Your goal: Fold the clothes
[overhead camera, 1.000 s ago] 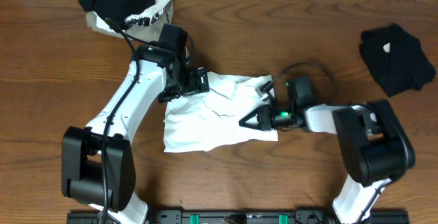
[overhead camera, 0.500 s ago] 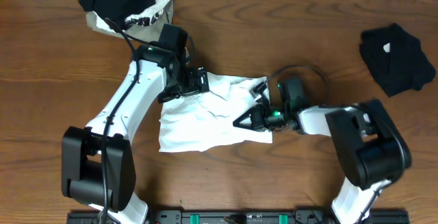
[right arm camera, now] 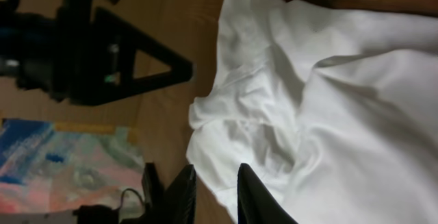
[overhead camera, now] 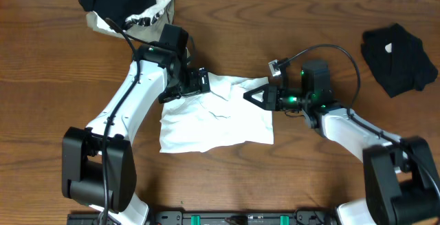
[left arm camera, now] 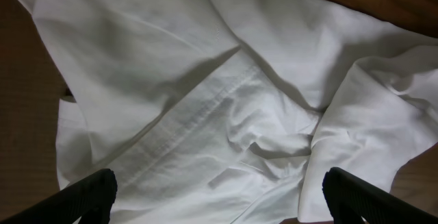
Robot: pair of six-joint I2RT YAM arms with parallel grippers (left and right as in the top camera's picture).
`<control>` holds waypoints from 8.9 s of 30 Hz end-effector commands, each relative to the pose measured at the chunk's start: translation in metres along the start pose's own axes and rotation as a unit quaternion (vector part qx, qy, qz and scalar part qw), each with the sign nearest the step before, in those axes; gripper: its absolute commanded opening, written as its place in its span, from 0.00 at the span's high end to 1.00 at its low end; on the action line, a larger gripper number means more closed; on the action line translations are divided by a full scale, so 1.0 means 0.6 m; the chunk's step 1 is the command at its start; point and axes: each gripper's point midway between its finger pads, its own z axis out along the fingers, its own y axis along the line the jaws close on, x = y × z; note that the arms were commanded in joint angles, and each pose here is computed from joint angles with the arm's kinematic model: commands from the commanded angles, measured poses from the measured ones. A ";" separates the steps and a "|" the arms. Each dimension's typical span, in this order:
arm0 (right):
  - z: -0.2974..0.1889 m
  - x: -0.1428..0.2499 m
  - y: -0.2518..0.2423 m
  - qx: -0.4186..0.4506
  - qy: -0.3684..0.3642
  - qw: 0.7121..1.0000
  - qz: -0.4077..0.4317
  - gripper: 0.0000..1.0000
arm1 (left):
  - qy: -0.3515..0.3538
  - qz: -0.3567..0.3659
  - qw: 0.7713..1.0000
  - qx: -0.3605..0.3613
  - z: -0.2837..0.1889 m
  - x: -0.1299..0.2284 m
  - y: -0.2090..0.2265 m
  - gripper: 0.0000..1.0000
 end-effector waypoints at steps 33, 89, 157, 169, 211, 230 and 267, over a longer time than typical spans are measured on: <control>0.051 -0.077 -0.047 -0.020 -0.056 0.997 0.043 0.82 | 0.003 0.004 1.000 -0.009 -0.002 0.005 0.009 0.02; -0.172 -0.050 -0.222 0.314 -0.075 0.941 0.101 0.29 | 0.005 -0.024 1.000 -0.004 -0.024 -0.024 0.111 0.02; -0.368 0.006 0.013 0.399 -0.056 0.914 0.038 0.01 | 0.149 -0.106 0.967 0.177 0.183 0.083 0.162 0.56; -0.368 0.007 0.012 0.399 -0.055 0.914 0.039 0.01 | 0.141 -0.104 0.968 0.178 0.184 0.076 0.163 0.94; -0.325 0.025 -0.064 0.424 0.037 0.903 0.068 0.01 | -0.003 -0.084 0.995 -0.056 0.000 0.031 0.146 0.94; -0.325 0.036 -0.062 0.424 0.049 0.901 0.072 0.01 | -0.001 -0.177 0.983 -0.053 -0.004 0.035 0.252 0.07; -0.324 0.044 -0.060 0.424 0.059 0.901 0.073 0.01 | 0.098 -0.147 0.973 0.150 0.143 0.081 0.209 0.72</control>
